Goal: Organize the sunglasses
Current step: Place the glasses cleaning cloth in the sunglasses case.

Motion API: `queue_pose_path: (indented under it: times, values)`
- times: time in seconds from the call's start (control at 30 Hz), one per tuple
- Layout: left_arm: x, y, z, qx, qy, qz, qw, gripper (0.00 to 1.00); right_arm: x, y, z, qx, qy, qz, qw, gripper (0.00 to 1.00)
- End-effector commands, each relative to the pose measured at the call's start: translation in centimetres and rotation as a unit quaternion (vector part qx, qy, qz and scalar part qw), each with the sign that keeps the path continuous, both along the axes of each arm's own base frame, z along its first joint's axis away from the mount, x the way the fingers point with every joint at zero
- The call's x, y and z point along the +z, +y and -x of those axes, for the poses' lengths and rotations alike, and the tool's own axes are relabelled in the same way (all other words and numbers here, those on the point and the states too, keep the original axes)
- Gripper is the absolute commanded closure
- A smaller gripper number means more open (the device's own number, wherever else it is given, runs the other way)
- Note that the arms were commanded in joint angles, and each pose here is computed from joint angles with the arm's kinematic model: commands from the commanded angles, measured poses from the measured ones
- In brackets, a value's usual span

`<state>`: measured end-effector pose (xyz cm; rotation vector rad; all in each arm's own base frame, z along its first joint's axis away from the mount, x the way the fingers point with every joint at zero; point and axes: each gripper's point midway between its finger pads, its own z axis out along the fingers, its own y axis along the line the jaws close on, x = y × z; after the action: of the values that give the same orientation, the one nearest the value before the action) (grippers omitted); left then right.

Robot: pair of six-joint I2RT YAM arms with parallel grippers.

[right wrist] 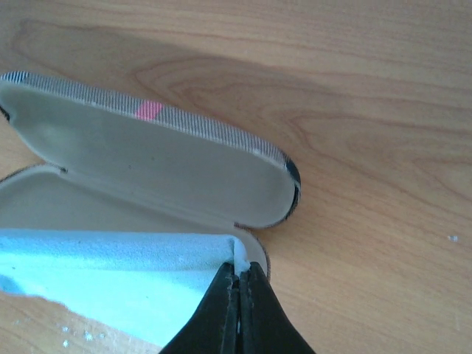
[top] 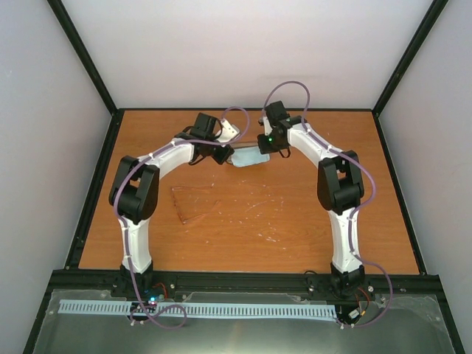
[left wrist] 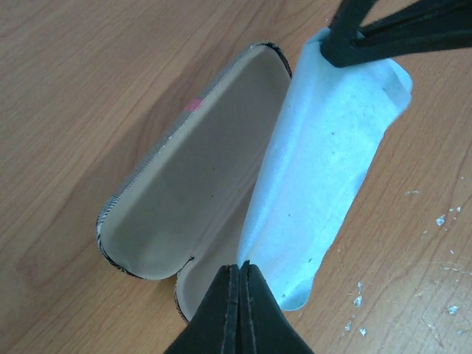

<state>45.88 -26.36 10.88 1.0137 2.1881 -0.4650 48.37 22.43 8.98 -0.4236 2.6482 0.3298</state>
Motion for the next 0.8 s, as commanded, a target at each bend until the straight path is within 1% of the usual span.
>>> queue_pose_path:
  times: [0.0, 0.4, 0.67, 0.77]
  values:
    - [0.2, 0.3, -1.1, -0.007, -0.005, 0.0, 1.0, 1.0, -0.6, 0.4, -0.9, 0.012, 0.009, 0.006, 1.0, 0.97]
    - [-0.9, 2.3, -3.2, 0.01, -0.002, -0.005, 1.0, 1.0, -1.5, 1.7, -2.8, 0.016, 0.013, -0.006, 1.0, 0.97]
    - [-2.7, 1.8, -3.2, 0.003, 0.023, 0.009, 1.0, 1.0, -2.8, 2.1, -3.1, 0.013, 0.023, -0.011, 1.0, 0.97]
    - [-3.0, 1.8, -3.3, 0.002, 0.023, 0.007, 1.0, 1.0, -3.2, 2.1, -3.2, 0.009, 0.024, -0.012, 1.0, 0.97]
